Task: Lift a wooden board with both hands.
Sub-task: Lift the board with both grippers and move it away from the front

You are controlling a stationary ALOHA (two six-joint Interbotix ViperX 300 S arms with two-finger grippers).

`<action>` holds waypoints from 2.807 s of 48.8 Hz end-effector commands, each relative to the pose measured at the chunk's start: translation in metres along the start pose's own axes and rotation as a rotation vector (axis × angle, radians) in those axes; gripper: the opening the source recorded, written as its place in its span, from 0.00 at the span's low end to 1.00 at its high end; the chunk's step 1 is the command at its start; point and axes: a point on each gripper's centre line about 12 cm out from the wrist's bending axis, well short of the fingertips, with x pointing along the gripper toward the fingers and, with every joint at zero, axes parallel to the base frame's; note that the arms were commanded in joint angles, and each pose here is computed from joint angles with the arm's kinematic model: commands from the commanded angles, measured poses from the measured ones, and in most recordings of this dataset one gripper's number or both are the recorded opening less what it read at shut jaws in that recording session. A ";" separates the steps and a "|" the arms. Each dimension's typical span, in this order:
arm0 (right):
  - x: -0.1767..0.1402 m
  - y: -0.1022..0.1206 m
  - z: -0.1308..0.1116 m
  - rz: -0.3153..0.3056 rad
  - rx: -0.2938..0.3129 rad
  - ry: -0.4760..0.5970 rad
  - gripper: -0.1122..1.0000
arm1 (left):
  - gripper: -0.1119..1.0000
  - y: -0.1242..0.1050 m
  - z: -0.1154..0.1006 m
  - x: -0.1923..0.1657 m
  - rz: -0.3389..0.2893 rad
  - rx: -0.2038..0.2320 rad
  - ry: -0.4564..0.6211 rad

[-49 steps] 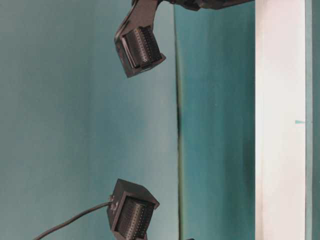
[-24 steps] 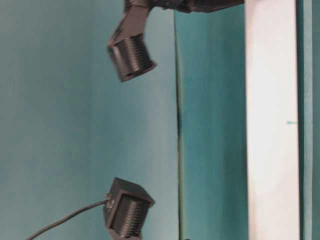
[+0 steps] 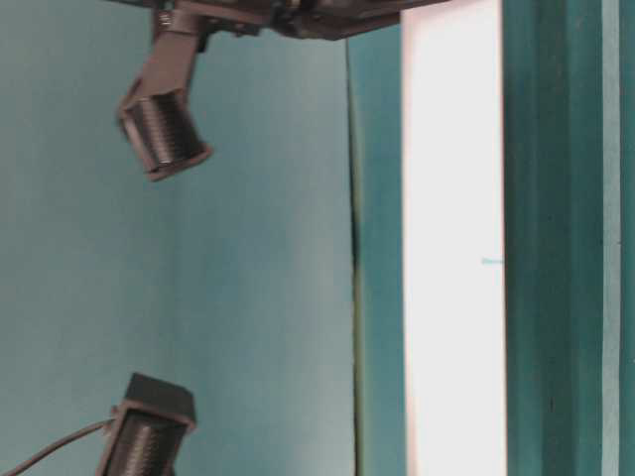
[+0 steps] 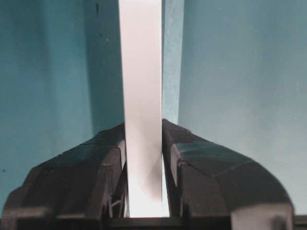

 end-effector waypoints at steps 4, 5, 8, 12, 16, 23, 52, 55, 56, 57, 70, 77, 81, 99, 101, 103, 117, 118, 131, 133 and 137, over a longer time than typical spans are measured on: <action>-0.016 -0.003 0.006 0.000 0.007 -0.013 0.30 | 0.26 -0.001 0.007 -0.015 -0.001 0.003 -0.034; -0.017 -0.003 0.006 0.001 0.007 -0.010 0.30 | 0.26 -0.001 0.008 -0.016 -0.001 0.003 -0.037; -0.019 -0.002 0.006 0.000 0.006 -0.002 0.30 | 0.26 -0.001 0.011 -0.020 -0.001 0.003 -0.040; -0.023 -0.002 0.007 0.000 0.005 0.001 0.30 | 0.26 0.000 0.018 -0.028 0.000 0.002 -0.043; -0.027 -0.001 0.010 0.002 0.005 0.000 0.30 | 0.26 0.000 0.024 -0.035 0.001 0.015 -0.041; -0.037 0.000 0.012 0.003 0.003 0.004 0.30 | 0.26 0.000 0.029 -0.048 0.003 0.045 -0.015; -0.105 0.004 0.020 0.007 -0.011 0.030 0.30 | 0.26 0.009 0.041 -0.111 0.012 0.025 -0.013; -0.111 0.005 0.022 0.008 -0.012 0.033 0.30 | 0.26 0.010 0.044 -0.118 0.012 0.028 -0.021; -0.113 0.005 0.022 0.008 -0.013 0.031 0.30 | 0.26 0.010 0.045 -0.121 0.013 0.029 -0.024; -0.115 0.005 0.023 0.008 -0.012 0.033 0.30 | 0.26 0.010 0.046 -0.125 0.013 0.030 -0.028; -0.145 0.006 0.027 0.010 -0.011 0.047 0.30 | 0.26 0.014 0.054 -0.158 0.022 0.046 -0.025; -0.161 0.005 0.027 0.009 -0.003 0.052 0.30 | 0.26 0.016 0.058 -0.173 0.024 0.046 -0.032; -0.171 0.003 0.028 0.007 0.001 0.046 0.30 | 0.26 0.017 0.059 -0.177 0.028 0.044 -0.032; -0.204 0.000 0.031 -0.010 0.002 0.039 0.30 | 0.26 0.021 0.065 -0.212 0.034 0.033 -0.041; -0.205 0.000 0.031 -0.012 0.001 0.038 0.30 | 0.26 0.021 0.066 -0.215 0.035 0.037 -0.045; -0.207 0.000 0.032 -0.012 0.003 0.035 0.30 | 0.26 0.021 0.066 -0.216 0.035 0.042 -0.045; -0.226 0.002 0.039 -0.009 0.001 -0.020 0.30 | 0.26 0.024 0.074 -0.232 0.039 0.045 -0.067; -0.228 0.002 0.040 -0.009 0.001 -0.023 0.30 | 0.26 0.024 0.074 -0.234 0.039 0.045 -0.071; -0.249 0.002 0.043 -0.006 0.029 -0.070 0.30 | 0.26 0.025 0.080 -0.249 0.043 0.039 -0.113; -0.249 0.002 0.043 -0.006 0.029 -0.072 0.30 | 0.26 0.025 0.080 -0.249 0.043 0.039 -0.112; -0.249 0.002 0.043 -0.006 0.031 -0.074 0.30 | 0.26 0.025 0.080 -0.251 0.043 0.039 -0.115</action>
